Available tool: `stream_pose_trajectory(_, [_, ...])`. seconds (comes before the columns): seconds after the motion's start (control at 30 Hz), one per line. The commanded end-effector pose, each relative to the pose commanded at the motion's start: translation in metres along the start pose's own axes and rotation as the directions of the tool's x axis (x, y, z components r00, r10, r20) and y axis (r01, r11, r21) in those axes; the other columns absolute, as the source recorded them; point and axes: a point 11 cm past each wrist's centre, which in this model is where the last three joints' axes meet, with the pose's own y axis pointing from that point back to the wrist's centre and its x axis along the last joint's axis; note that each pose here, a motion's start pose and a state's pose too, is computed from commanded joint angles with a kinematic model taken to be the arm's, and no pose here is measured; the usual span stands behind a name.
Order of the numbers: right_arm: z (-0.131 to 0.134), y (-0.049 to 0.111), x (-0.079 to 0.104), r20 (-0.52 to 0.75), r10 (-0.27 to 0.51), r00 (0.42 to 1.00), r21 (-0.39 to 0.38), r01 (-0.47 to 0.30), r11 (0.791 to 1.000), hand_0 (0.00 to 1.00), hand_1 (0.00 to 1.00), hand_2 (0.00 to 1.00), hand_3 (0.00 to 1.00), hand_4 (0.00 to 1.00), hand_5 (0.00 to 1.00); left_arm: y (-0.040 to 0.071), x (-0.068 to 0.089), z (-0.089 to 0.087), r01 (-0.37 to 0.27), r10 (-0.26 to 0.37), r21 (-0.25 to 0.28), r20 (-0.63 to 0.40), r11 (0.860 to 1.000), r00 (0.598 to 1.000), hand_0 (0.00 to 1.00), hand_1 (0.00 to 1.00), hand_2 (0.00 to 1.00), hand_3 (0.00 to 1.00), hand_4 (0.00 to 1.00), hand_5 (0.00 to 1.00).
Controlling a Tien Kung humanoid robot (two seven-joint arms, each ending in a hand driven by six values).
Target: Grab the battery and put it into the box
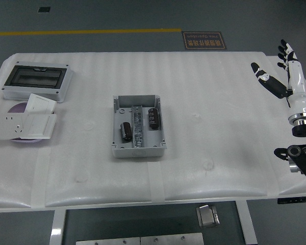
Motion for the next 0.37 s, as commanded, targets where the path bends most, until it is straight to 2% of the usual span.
stream_pose_trajectory(0.37, [0.0036, 0.0006, 0.0049, -0.015, 0.018, 1.000, -0.007, -0.018, 1.000, 0.830, 0.901, 0.934, 0.993, 0.816, 0.507, -0.0004, 0.0010, -0.0012, -0.003, 0.003, -0.002, -0.008, 1.000, 1.000, 0.544, 0.638, 0.526, 0.565, 0.602, 0.023])
